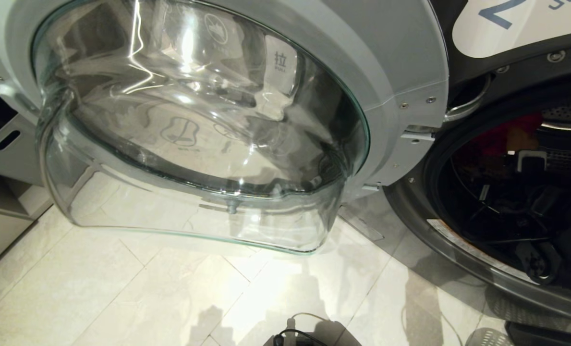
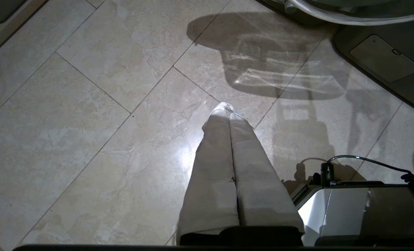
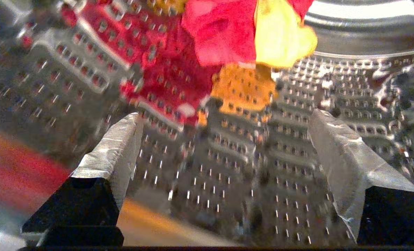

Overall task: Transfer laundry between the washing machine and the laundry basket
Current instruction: Pick a cloth and place it into the basket

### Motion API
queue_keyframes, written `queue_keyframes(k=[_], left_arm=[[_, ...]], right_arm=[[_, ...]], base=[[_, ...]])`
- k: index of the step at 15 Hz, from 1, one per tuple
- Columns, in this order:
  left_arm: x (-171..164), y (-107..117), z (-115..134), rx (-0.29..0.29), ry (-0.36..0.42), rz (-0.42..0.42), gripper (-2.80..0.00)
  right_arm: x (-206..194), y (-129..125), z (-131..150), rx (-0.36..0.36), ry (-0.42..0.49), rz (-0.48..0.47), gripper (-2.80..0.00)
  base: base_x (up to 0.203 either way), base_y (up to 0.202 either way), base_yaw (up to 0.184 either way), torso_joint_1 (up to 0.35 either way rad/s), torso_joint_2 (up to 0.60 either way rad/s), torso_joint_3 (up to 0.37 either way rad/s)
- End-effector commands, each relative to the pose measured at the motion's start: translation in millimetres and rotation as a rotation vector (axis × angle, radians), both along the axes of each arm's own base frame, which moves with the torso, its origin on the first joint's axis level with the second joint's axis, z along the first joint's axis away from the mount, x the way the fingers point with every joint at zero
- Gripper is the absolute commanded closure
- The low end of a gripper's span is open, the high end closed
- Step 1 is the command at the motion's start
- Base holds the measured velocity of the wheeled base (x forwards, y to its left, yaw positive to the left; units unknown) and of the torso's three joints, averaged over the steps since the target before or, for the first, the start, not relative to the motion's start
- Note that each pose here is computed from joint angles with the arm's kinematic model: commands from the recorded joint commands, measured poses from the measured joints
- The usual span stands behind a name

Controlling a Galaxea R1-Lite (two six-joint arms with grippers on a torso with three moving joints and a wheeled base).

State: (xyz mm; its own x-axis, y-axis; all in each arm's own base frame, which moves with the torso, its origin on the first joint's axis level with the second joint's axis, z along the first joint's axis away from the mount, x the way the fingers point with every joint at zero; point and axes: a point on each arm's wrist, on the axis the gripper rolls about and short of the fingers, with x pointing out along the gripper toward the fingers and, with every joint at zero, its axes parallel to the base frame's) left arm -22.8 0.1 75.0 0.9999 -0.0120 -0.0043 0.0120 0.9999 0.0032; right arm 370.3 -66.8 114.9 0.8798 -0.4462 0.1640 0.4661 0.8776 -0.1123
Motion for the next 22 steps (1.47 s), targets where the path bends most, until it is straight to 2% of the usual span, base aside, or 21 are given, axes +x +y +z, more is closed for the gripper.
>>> queue_keyframes(k=[1,6,10,13,15,22], left_arm=[[0.0,0.0,0.0,0.0,0.0,0.0,0.0],[0.0,0.0,0.0,0.0,0.0,0.0,0.0],[0.0,0.0,0.0,0.0,0.0,0.0,0.0],[0.0,0.0,0.0,0.0,0.0,0.0,0.0],[0.0,0.0,0.0,0.0,0.0,0.0,0.0],[0.0,0.0,0.0,-0.001,0.0,0.0,0.0]], right_arm=[[12.3,-2.5,-2.1,-0.005,-0.026,-0.011,-2.8],[33.8,-24.6,20.6,-0.026,-0.146,-0.071,-2.8],[52.9,-52.8,27.2,-0.03,-0.15,-0.124,-2.8],[70.9,-68.5,29.7,-0.044,-0.201,-0.144,-2.8],[77.6,-73.8,33.8,-0.034,-0.176,-0.149,-2.8],[120.8,-88.7,54.9,-0.036,-0.262,-0.147,-2.8]], base=[[0.0,0.0,0.0,0.0,0.0,0.0],[0.0,0.0,0.0,0.0,0.0,0.0],[0.0,0.0,0.0,0.0,0.0,0.0],[0.0,0.0,0.0,0.0,0.0,0.0],[0.0,0.0,0.0,0.0,0.0,0.0],[0.0,0.0,0.0,0.0,0.0,0.0]])
